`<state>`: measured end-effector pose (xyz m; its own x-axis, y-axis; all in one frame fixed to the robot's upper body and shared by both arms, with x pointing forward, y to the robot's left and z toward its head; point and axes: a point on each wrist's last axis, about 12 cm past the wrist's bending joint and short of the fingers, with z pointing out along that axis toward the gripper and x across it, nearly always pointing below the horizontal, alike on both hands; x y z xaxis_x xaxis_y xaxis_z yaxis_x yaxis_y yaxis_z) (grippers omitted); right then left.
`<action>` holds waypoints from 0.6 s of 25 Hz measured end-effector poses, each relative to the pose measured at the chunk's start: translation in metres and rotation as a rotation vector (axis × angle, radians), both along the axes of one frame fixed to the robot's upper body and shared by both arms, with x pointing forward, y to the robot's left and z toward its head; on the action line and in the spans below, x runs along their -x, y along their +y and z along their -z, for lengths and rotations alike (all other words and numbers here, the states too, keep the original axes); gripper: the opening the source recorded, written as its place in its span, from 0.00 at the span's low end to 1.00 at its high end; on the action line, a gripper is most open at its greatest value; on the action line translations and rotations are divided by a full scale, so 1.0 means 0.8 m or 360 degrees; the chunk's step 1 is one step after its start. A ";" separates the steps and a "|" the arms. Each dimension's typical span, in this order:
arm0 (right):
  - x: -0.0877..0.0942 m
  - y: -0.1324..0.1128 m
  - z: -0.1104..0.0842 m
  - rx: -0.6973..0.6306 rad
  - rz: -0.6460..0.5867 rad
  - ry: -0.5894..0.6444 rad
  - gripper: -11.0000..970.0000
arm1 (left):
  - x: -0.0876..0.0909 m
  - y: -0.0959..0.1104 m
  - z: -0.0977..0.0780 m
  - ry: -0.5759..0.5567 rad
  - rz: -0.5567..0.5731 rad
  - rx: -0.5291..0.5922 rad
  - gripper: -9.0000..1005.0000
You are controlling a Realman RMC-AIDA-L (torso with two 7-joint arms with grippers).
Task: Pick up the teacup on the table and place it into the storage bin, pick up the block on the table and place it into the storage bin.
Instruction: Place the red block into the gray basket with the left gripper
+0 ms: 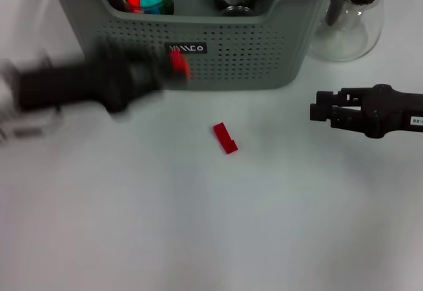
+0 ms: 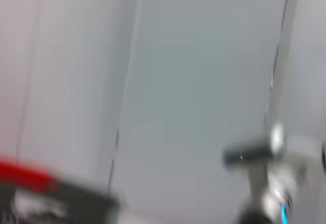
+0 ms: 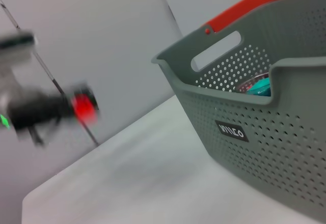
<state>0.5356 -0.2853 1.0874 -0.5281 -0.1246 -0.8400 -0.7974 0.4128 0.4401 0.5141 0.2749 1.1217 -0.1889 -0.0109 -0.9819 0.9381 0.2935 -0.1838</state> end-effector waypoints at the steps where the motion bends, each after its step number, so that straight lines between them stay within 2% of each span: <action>1: -0.001 0.000 0.000 0.0002 0.0000 -0.0003 0.44 | -0.008 0.006 -0.018 0.0011 -0.0015 0.0055 0.23; 3: -0.001 0.001 -0.001 0.0005 -0.0007 -0.0007 0.44 | -0.030 0.014 -0.053 0.0021 -0.0057 0.0105 0.23; 4: -0.002 0.001 -0.001 0.0006 -0.0010 -0.0009 0.44 | -0.049 0.019 -0.077 0.0047 -0.0110 0.0104 0.24; 5: -0.002 0.002 -0.001 0.0007 -0.0013 -0.0011 0.44 | -0.063 0.022 -0.090 0.0070 -0.0157 0.0087 0.24; 8: -0.002 0.002 -0.001 0.0004 -0.0015 -0.0014 0.44 | -0.116 0.024 -0.131 0.0191 -0.0350 -0.0068 0.25; 12: -0.002 0.002 -0.001 0.0002 -0.0013 -0.0015 0.44 | -0.172 0.015 -0.161 0.0345 -0.0590 -0.0411 0.26; 15: -0.003 0.003 -0.002 0.0002 -0.0017 -0.0019 0.44 | -0.199 -0.007 -0.164 0.0425 -0.0726 -0.0708 0.27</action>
